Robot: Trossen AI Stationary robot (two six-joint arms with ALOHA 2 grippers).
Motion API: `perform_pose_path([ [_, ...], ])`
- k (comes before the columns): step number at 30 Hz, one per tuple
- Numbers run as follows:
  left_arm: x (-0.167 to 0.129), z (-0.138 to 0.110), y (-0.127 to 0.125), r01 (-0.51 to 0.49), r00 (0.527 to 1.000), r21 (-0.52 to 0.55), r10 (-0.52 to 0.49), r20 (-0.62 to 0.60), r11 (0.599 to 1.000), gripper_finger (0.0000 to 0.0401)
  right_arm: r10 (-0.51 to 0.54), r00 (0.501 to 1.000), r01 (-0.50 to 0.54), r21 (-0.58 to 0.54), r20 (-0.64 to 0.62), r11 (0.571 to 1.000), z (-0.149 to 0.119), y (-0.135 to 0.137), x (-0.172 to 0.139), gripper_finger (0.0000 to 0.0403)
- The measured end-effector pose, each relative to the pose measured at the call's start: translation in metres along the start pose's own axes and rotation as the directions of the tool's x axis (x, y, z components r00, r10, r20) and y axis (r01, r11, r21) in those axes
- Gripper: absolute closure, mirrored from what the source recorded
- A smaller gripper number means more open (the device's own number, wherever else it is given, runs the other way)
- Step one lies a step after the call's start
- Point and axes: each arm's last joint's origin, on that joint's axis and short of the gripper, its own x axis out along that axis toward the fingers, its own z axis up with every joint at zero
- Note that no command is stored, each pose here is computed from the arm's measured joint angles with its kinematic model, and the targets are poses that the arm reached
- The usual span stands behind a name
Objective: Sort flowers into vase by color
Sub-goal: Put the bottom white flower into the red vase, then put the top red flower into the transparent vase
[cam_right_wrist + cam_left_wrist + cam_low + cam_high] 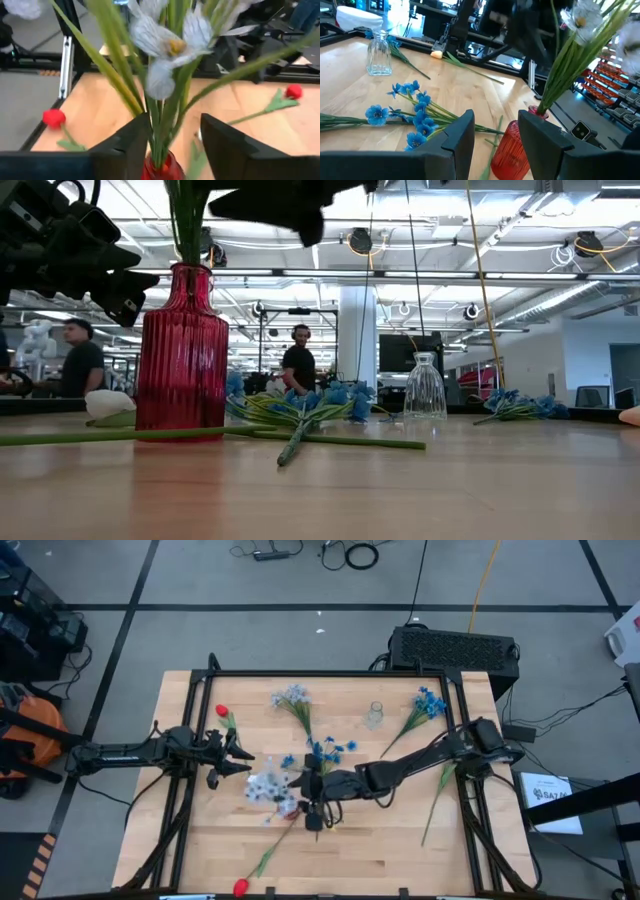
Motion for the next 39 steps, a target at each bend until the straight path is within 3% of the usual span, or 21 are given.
perform_pose_path([
  [8, 0.000, 0.000, 0.000, 0.000, 1.000, 0.000, 0.000, -0.001, 1.000, 0.0244, -0.005, 0.989, -0.003, -0.052, -0.148, 0.999, 0.032, -0.013, -0.063, 0.0167],
  [12, 0.000, 0.000, 0.000, -0.001, 1.000, 0.000, 0.001, -0.001, 1.000, 0.0244, -0.036, 0.965, 0.021, -0.061, -0.259, 0.998, 0.041, -0.024, -0.100, 0.0165],
  [15, 0.000, 0.000, 0.000, -0.001, 1.000, -0.001, 0.001, -0.002, 1.000, 0.0244, -0.107, 0.930, 0.106, -0.020, -0.352, 0.994, 0.040, -0.033, -0.124, 0.0173],
  [21, 0.000, 0.000, 0.000, -0.001, 1.000, 0.000, 0.001, -0.001, 1.000, 0.0244, -0.229, 0.797, 0.301, 0.040, -0.559, 0.953, 0.026, -0.046, -0.158, 0.0217],
  [26, 0.000, 0.000, 0.000, 0.000, 1.000, 0.000, 0.000, -0.001, 1.000, 0.0244, -0.255, 0.689, 0.396, 0.058, -0.678, 0.917, 0.009, -0.049, -0.167, 0.0292],
  [31, 0.000, 0.000, 0.000, 0.000, 1.000, 0.000, 0.000, -0.001, 1.000, 0.0244, -0.258, 0.655, 0.478, 0.124, -0.711, 0.870, -0.012, -0.048, -0.163, 0.0389],
  [36, 0.000, 0.000, 0.000, 0.000, 1.000, 0.000, 0.000, -0.001, 1.000, 0.0244, -0.218, 0.638, 0.555, 0.245, -0.738, 0.795, -0.028, -0.047, -0.159, 0.0389],
  [39, 0.000, 0.000, 0.000, 0.000, 1.000, 0.000, 0.000, -0.001, 1.000, 0.0244, -0.212, 0.632, 0.611, 0.312, -0.745, 0.728, -0.029, -0.047, -0.160, 0.0396],
])
